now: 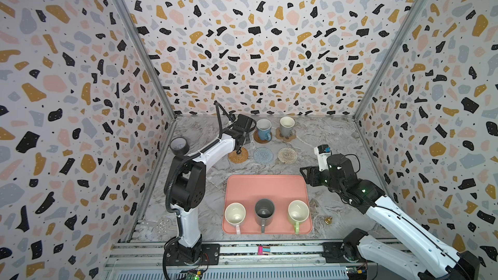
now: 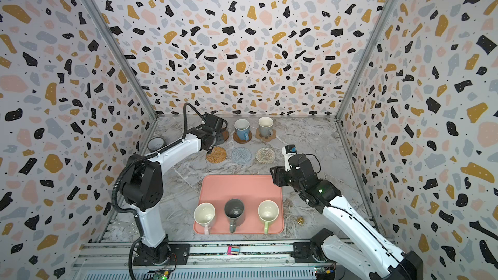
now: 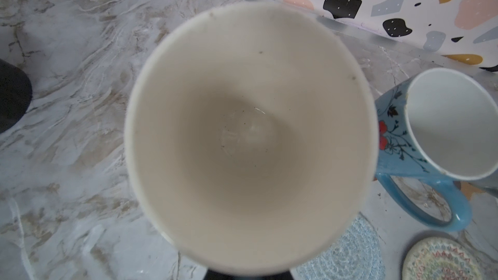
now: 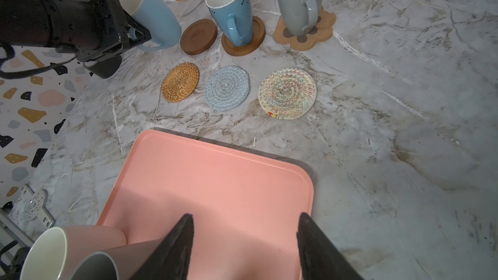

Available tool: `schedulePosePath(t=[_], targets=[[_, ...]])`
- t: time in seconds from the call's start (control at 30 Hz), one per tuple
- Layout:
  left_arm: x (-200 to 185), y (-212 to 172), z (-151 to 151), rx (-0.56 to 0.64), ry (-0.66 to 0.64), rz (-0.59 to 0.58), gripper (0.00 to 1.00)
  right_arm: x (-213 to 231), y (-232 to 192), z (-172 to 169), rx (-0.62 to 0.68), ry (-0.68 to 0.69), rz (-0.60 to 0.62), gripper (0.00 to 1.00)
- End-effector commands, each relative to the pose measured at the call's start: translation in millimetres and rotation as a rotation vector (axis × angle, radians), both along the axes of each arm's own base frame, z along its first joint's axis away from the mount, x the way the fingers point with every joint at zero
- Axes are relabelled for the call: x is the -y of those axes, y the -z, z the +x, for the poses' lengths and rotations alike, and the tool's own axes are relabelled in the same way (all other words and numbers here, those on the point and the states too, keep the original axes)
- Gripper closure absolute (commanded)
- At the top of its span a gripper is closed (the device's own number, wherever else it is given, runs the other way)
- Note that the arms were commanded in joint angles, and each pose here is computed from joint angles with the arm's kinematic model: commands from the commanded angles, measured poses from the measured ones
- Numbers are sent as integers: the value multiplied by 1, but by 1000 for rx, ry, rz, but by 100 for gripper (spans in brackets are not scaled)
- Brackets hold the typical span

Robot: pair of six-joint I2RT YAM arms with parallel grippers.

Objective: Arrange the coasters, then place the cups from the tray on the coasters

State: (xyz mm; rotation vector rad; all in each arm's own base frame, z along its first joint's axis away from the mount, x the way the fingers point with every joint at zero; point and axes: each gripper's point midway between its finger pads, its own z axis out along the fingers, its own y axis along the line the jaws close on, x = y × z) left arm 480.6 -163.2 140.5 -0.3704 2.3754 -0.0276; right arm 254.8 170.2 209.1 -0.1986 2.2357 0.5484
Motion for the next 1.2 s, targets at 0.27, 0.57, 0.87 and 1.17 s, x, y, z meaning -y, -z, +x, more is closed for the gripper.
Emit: schedulePosePath(t=[0.27, 0.57, 0.87, 1.17], targets=[[12, -21, 52, 88, 5, -35, 89, 2, 1, -5, -20, 4, 13, 37], [16, -10, 71, 74, 8, -36, 89, 5, 4, -7, -32, 18, 16, 37], [7, -3, 81, 67, -6, -35, 89, 8, 5, -9, -36, 31, 19, 37], [5, 5, 82, 51, -1, -33, 89, 8, 5, -9, -38, 34, 23, 37]])
